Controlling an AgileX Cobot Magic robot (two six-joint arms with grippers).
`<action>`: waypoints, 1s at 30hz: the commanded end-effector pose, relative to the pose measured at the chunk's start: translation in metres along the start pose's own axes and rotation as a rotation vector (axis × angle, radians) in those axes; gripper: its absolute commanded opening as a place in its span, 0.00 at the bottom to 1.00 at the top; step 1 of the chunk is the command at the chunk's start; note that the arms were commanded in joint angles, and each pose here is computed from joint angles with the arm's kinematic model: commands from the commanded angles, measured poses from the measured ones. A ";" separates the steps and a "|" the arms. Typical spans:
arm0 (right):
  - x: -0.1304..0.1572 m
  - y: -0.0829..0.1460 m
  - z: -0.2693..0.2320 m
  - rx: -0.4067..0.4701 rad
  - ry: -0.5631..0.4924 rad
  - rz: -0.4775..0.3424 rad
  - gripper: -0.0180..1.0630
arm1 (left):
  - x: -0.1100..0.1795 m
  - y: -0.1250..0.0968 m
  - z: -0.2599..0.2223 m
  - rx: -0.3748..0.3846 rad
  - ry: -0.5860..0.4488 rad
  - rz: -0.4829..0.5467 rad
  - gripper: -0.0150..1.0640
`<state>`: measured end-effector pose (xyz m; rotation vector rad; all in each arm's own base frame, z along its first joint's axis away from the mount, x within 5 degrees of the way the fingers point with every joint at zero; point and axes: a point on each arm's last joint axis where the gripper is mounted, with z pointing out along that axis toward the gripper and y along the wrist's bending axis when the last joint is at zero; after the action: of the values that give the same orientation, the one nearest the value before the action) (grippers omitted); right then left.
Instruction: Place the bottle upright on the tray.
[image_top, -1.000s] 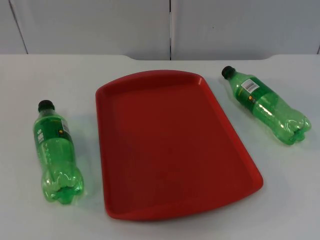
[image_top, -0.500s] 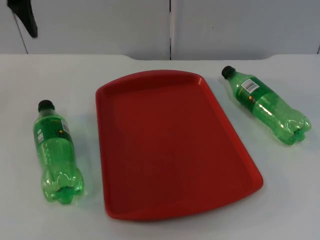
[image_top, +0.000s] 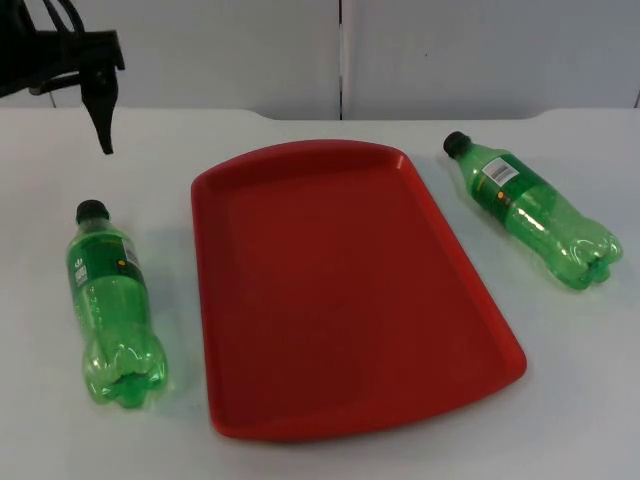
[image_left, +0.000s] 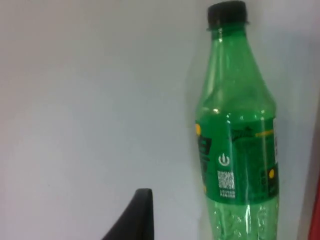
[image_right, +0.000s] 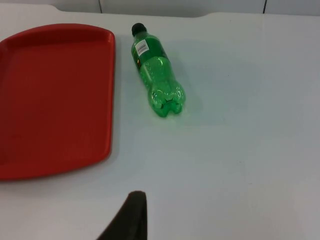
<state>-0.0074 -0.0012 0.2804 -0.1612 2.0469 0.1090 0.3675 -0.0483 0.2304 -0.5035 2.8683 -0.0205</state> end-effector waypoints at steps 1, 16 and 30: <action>0.000 0.000 0.000 0.007 -0.004 0.003 0.99 | -0.003 -0.004 0.004 0.006 -0.024 -0.021 0.99; 0.000 0.000 0.000 0.007 -0.004 0.003 0.99 | -0.017 -0.016 0.069 -0.025 0.047 -0.049 0.99; 0.000 0.000 0.000 0.007 -0.004 0.003 0.99 | -0.016 -0.018 0.120 -0.054 0.075 -0.043 0.99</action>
<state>-0.0074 -0.0012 0.2804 -0.1612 2.0469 0.1090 0.4125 -0.0545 0.1200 -0.5904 2.9518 0.0284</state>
